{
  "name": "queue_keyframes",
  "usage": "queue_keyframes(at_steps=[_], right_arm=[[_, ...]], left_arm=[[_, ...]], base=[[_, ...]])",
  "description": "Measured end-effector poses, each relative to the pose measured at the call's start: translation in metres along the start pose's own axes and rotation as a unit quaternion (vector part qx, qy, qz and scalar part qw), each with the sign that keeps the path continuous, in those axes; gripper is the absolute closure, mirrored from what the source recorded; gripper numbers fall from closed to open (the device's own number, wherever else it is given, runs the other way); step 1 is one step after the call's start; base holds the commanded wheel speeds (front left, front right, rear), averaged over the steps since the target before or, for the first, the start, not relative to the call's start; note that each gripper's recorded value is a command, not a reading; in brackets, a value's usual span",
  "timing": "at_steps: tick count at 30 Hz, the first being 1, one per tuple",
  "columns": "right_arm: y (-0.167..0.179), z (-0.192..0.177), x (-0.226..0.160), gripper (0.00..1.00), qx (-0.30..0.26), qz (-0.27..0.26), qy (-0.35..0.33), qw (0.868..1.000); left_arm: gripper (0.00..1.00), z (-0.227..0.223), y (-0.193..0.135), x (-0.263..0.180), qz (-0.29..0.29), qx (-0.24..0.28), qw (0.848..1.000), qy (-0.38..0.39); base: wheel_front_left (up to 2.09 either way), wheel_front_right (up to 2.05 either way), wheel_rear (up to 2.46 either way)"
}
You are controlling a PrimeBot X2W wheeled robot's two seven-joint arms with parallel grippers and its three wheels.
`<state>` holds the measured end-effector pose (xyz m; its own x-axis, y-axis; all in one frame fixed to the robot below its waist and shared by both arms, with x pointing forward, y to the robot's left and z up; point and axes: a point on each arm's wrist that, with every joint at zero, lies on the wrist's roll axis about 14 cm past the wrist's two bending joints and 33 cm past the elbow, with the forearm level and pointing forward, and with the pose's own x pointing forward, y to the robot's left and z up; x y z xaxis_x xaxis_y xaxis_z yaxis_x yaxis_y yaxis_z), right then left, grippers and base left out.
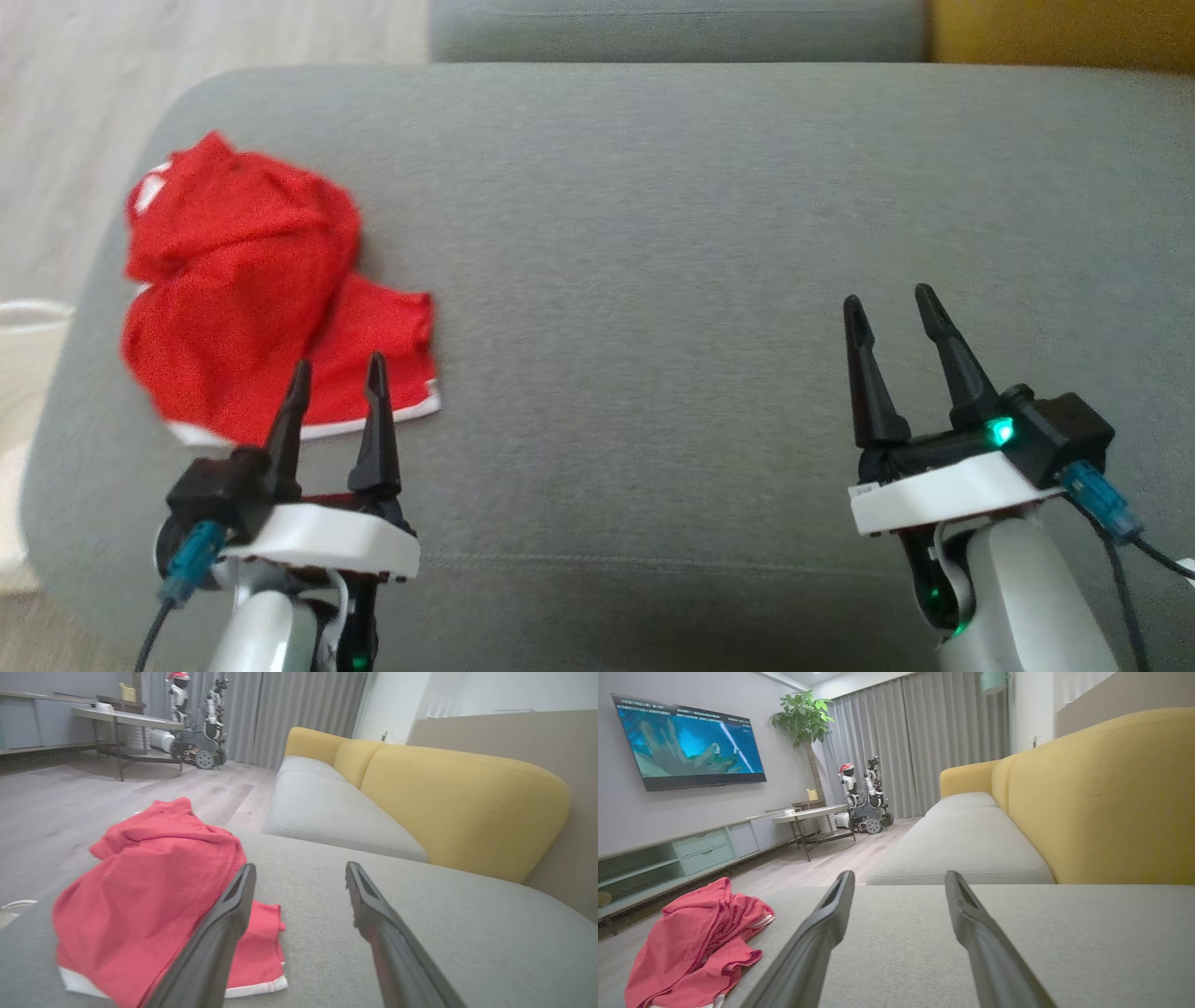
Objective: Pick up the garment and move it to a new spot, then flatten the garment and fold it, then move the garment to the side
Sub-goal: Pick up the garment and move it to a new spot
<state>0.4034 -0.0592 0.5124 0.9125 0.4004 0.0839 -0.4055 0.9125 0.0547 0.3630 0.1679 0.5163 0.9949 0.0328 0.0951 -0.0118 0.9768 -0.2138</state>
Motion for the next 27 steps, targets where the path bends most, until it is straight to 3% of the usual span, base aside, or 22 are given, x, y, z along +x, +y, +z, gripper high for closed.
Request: queue_keyframes(at_steps=[17,27], right_arm=[[0.111,-0.02,0.038,0.0,0.021,0.167,0.023,0.986],[0.13,-0.021,0.04,0.0,0.028,0.191,0.027,0.981]], left_arm=[[0.0,0.036,0.094,-0.064,0.161,0.021,0.986,-0.046],[0.0,0.038,0.109,-0.083,0.192,0.023,0.98,-0.049]], base=[[0.0,0.0,0.0],[0.0,0.0,0.0]])
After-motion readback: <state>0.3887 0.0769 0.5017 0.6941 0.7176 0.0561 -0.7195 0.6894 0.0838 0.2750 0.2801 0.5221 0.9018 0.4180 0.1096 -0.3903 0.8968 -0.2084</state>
